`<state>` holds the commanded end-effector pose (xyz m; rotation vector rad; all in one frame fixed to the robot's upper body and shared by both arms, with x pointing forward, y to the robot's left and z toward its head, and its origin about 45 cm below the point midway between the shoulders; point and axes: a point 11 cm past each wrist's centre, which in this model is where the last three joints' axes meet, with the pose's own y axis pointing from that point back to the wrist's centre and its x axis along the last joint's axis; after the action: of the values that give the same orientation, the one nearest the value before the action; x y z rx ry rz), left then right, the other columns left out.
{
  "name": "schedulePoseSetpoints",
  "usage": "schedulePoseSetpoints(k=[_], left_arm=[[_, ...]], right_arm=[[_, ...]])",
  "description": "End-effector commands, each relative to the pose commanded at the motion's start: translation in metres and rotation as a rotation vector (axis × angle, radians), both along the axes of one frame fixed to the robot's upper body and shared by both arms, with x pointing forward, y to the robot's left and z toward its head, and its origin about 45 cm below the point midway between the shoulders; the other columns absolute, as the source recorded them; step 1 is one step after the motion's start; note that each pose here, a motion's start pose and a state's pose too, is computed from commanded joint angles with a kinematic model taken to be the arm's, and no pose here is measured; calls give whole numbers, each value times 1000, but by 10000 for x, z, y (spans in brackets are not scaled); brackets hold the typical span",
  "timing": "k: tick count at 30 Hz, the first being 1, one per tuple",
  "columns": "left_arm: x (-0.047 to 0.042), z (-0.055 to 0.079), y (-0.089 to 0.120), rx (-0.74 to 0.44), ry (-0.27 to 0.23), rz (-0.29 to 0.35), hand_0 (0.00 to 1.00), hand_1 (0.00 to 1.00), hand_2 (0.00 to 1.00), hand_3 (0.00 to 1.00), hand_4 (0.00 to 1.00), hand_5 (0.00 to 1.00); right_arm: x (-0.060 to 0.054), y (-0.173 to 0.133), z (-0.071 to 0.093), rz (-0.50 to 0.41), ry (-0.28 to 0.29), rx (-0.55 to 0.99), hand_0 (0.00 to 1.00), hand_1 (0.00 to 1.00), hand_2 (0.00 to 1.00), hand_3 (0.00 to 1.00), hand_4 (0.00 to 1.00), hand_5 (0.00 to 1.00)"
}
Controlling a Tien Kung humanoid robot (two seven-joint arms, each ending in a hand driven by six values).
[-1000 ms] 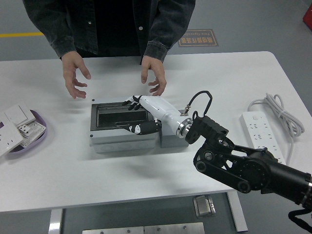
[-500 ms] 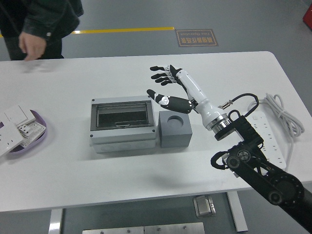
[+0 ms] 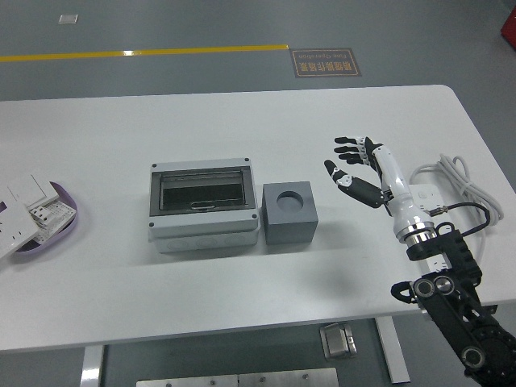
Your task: Pick up the cylinder from the cube,place it in the box,flap close box
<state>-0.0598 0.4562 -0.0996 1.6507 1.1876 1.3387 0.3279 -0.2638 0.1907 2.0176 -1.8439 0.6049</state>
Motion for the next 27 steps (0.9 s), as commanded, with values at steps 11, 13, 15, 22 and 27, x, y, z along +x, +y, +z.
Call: schedulePoseSetpoints(k=[11,13,15,22,27], left_arm=[[-52,29,62,14,-4,29,603,604,559,589,660,209],[-77,37,75,17,1,33,603,604,559,589,660,209],[-83,41,82,17,3,32,603,604,559,589,660,209],[-57,43,93,13,2,18,603,604,560,589,660,209],[-146,17,30,14,-25,58,603,606,559,589,659,202]], right_arm=[[-68,-23,-14,-45,-73,-52,756,688,679,679,739,263],[-78,-28,-23,-53,-79,-37,756,688,679,679,739,263],[-86,-34,-34,-59,-82,-22,730,666,670,671,736,265],[-101,-35,-41,-65,-89,-59,721,663,658,660,733,263],[-104,-59,-3,-63,-102,-64,723,659,656,656,744,259]])
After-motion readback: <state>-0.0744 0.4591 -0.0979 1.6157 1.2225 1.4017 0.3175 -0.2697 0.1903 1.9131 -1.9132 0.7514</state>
